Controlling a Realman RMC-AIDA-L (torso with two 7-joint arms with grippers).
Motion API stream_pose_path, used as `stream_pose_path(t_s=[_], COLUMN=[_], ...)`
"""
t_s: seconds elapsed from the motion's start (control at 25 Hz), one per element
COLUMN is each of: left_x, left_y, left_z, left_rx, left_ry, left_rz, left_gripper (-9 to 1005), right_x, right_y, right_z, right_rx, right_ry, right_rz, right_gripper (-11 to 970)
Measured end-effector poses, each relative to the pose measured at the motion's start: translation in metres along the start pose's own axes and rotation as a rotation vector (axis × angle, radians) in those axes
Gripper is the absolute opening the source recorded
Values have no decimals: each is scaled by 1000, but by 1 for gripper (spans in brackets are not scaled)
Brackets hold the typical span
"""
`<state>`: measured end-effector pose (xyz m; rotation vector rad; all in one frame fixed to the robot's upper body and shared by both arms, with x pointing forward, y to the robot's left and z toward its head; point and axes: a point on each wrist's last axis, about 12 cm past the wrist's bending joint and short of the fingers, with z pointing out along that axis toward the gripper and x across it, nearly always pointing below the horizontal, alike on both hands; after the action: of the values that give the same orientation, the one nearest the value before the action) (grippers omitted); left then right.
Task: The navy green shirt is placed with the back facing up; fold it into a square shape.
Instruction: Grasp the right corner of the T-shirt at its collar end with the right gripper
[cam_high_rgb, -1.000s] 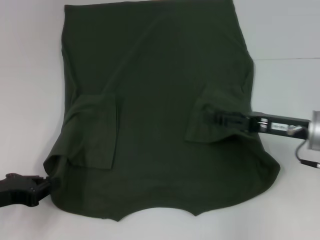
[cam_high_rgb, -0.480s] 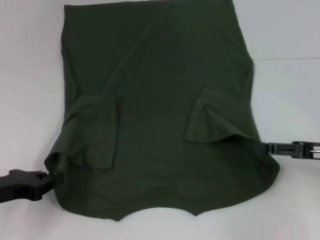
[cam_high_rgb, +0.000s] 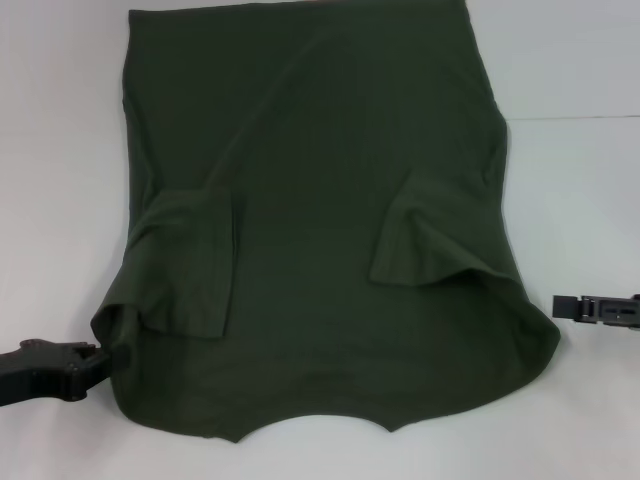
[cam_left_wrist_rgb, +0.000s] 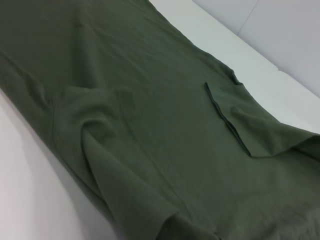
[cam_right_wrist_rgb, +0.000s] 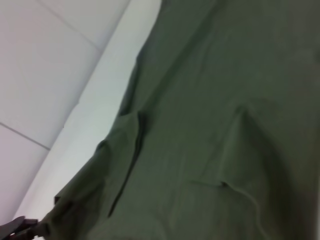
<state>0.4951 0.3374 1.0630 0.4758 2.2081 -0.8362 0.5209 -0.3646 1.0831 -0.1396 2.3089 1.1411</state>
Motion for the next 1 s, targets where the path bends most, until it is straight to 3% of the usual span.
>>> stream_pose_path(t_s=[0.4,1.0], left_x=[1,-2], left_y=[0,1], left_z=[1,2], left_rx=[1,-1], left_ry=[2,1], left_rz=[-2,4], left_gripper=[41,40], right_x=[4,1], right_y=[-11,-4], right_z=[2,32], right_rx=[97,111], right_ry=[33,87], right_rz=[13,-20], right_gripper=[789,789])
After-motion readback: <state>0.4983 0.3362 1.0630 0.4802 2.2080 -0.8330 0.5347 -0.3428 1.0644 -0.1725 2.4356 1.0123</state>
